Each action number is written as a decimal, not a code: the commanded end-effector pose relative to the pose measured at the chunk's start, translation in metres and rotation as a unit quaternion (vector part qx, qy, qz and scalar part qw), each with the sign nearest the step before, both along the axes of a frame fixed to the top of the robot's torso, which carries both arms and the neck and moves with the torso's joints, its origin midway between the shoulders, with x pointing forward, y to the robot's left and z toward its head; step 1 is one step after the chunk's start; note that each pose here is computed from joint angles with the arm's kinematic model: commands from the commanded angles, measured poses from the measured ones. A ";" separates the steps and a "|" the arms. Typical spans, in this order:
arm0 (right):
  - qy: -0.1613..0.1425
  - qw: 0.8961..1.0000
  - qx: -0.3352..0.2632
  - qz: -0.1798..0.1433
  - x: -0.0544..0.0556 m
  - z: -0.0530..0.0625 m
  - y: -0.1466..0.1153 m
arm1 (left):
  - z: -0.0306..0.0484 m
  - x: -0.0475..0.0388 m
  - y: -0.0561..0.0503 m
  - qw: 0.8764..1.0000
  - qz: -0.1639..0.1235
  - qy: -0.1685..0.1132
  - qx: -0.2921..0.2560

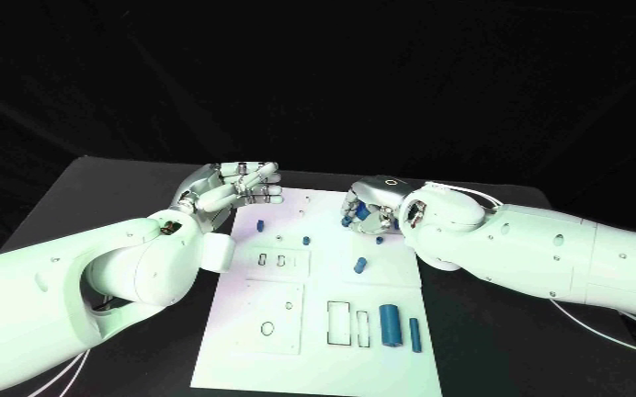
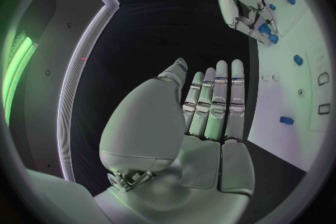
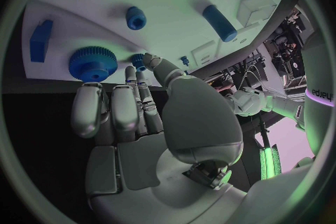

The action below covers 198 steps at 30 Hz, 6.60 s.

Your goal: Assemble the parts on the task board

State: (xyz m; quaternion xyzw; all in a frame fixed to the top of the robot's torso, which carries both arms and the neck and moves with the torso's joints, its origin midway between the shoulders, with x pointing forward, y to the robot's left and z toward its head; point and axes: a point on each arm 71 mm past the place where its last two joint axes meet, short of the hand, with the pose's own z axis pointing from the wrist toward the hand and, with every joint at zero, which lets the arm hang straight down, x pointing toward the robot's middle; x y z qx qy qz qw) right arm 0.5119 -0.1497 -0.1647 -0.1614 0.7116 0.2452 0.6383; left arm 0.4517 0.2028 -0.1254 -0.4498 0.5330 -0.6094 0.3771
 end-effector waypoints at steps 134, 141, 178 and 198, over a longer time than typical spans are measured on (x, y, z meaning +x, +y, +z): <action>0.013 0.988 0.125 -0.092 -0.001 0.031 -0.029 | 0.0046 0.0069 0.004 1.000 -0.004 -0.008 0.000; 0.061 0.984 0.115 -0.125 -0.004 0.025 -0.058 | 0.0041 0.0081 0.004 1.000 -0.004 -0.008 0.000; 0.086 0.981 0.084 -0.150 0.019 0.011 -0.050 | 0.0043 0.0072 0.004 1.000 -0.005 -0.008 0.000; 0.097 0.981 0.072 -0.149 0.022 0.006 -0.046 | 0.0044 0.0070 0.004 1.000 -0.005 -0.008 0.000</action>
